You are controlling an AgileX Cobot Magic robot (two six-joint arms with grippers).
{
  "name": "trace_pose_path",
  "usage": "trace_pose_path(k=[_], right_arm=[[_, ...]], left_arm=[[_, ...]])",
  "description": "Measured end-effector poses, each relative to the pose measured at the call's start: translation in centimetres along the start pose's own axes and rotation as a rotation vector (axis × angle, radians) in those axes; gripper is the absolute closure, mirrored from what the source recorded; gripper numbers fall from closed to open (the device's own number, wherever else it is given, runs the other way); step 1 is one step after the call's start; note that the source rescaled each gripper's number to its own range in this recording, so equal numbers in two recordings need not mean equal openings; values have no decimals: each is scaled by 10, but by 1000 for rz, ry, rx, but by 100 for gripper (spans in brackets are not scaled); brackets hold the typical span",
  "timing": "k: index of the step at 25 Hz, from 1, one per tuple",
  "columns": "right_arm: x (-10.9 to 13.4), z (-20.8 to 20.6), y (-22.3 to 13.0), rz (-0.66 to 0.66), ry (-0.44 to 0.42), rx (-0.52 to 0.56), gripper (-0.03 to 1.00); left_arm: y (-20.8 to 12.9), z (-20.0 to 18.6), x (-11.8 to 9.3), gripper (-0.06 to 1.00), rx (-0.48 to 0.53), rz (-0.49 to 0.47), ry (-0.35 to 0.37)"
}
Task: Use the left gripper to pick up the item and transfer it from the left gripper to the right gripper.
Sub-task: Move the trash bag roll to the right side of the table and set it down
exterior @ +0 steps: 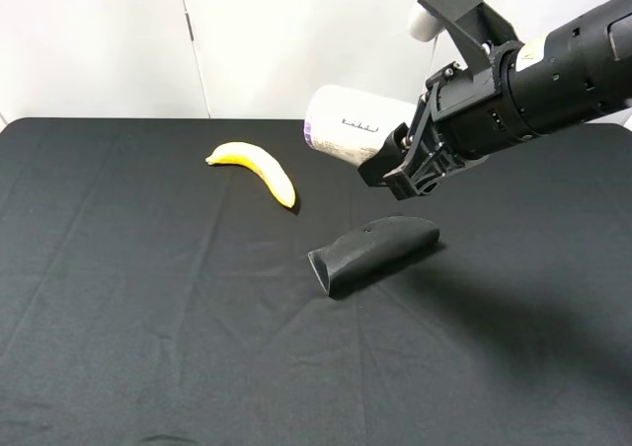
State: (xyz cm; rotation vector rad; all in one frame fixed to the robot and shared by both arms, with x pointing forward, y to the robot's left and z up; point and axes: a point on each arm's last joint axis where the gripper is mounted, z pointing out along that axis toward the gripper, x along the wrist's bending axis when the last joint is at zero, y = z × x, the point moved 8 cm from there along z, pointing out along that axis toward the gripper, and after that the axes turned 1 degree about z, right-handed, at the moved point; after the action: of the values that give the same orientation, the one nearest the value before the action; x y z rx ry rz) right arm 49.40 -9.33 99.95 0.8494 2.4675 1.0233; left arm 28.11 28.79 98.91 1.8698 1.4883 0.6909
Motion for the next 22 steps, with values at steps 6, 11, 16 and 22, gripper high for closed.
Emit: trace_pose_path(k=[6,11,16,22], right_arm=[[0,0,0,14,0,0,96],[0,0,0,15,0,0,96],[0,0,0,18,0,0,96],[0,0,0,18,0,0,96]], left_arm=[[2,0,-1,4,-13,-2,-5],[9,6,0,4,-59,-4,-4],[10,7,-1,4,-68,-5,-8],[10,7,-1,4,-68,-5,-8]])
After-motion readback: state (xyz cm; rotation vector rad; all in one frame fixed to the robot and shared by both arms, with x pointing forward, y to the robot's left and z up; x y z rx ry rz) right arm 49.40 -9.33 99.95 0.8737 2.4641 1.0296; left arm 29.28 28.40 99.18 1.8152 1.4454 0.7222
